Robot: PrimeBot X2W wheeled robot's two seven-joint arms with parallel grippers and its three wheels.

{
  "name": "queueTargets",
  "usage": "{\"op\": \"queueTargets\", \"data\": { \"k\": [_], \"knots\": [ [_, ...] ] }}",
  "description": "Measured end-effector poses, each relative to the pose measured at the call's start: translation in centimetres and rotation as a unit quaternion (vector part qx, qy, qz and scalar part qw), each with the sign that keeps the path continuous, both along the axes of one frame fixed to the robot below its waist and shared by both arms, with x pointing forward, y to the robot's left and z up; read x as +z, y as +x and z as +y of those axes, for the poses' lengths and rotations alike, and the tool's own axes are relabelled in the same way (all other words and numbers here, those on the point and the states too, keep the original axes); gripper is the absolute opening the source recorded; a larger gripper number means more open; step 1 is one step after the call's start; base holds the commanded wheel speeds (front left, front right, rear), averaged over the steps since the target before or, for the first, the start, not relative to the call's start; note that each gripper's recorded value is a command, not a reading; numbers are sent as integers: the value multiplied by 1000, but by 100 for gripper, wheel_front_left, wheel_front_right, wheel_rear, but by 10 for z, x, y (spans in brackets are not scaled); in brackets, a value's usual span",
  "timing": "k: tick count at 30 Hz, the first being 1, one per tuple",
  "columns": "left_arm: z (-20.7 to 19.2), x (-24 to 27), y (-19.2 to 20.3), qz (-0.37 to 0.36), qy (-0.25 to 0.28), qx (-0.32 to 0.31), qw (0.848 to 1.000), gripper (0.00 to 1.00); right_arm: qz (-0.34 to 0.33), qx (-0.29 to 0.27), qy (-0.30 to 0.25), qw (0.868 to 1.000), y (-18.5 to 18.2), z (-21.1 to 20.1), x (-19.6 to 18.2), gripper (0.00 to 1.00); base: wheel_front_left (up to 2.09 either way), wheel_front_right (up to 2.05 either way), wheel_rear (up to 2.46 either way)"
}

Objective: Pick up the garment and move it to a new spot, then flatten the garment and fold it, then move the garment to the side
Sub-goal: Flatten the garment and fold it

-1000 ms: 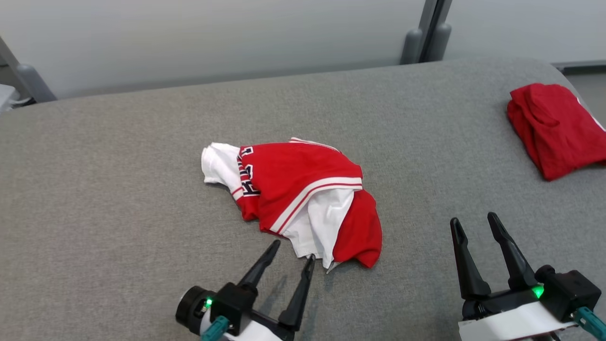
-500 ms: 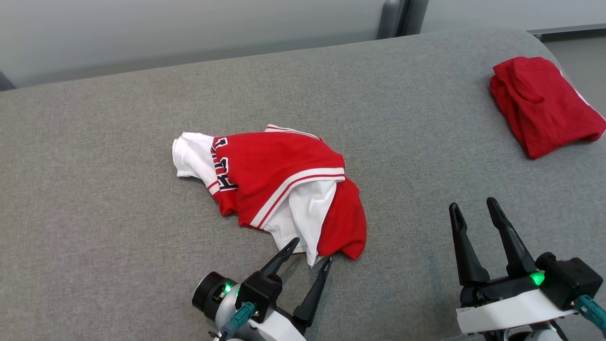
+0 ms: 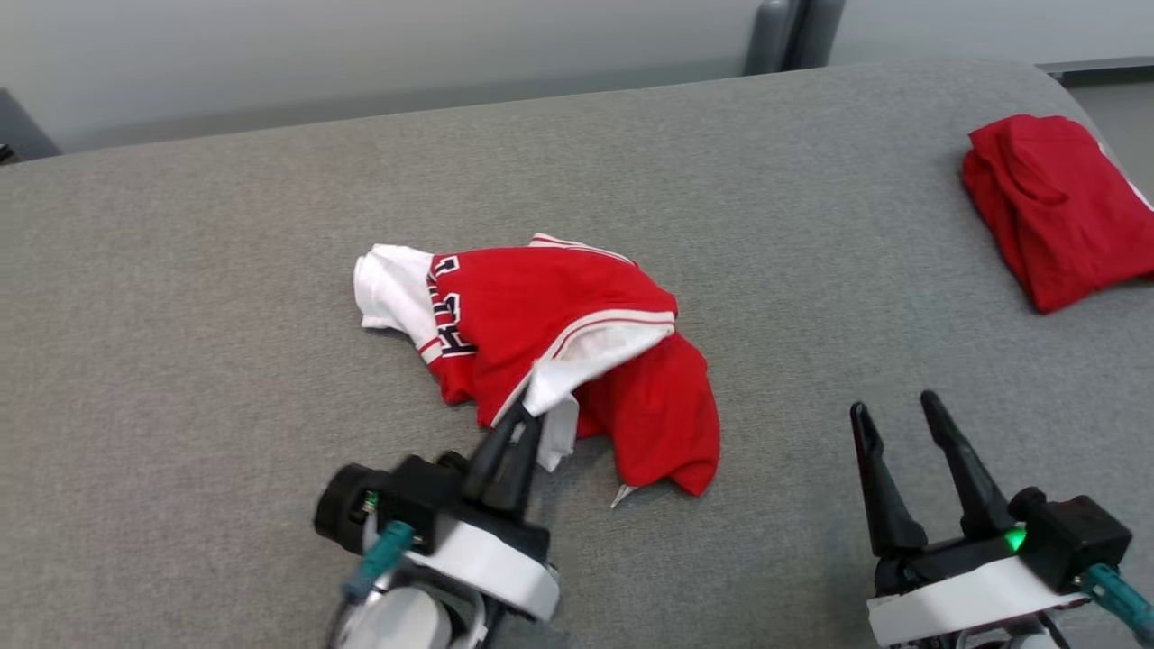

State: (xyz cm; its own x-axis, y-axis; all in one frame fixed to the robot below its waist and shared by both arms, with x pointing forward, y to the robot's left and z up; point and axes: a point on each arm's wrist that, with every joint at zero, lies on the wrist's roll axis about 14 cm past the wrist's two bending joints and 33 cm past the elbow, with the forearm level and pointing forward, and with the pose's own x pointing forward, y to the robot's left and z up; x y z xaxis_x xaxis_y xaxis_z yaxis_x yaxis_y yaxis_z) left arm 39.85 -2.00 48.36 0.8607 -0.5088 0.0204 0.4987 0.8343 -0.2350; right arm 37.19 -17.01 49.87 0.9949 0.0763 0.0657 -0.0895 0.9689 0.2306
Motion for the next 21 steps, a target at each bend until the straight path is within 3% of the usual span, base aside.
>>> {"op": "queueTargets", "data": {
  "k": [7, 16, 21],
  "knots": [
    [78, 37, 21, -35, -54, 128, 990, 0, 81, 59, 16, 995, -4, 36, -51, 100, 0, 0, 0],
    [176, 63, 19, -80, -52, 266, 959, 0, 140, 124, 40, 981, 6, 80, -84, 100, 0, 0, 0],
    [204, 65, 12, -85, -47, 301, 949, 0, 183, 146, 52, 971, 7, 98, -106, 100, 0, 0, 0]
  ]
}}
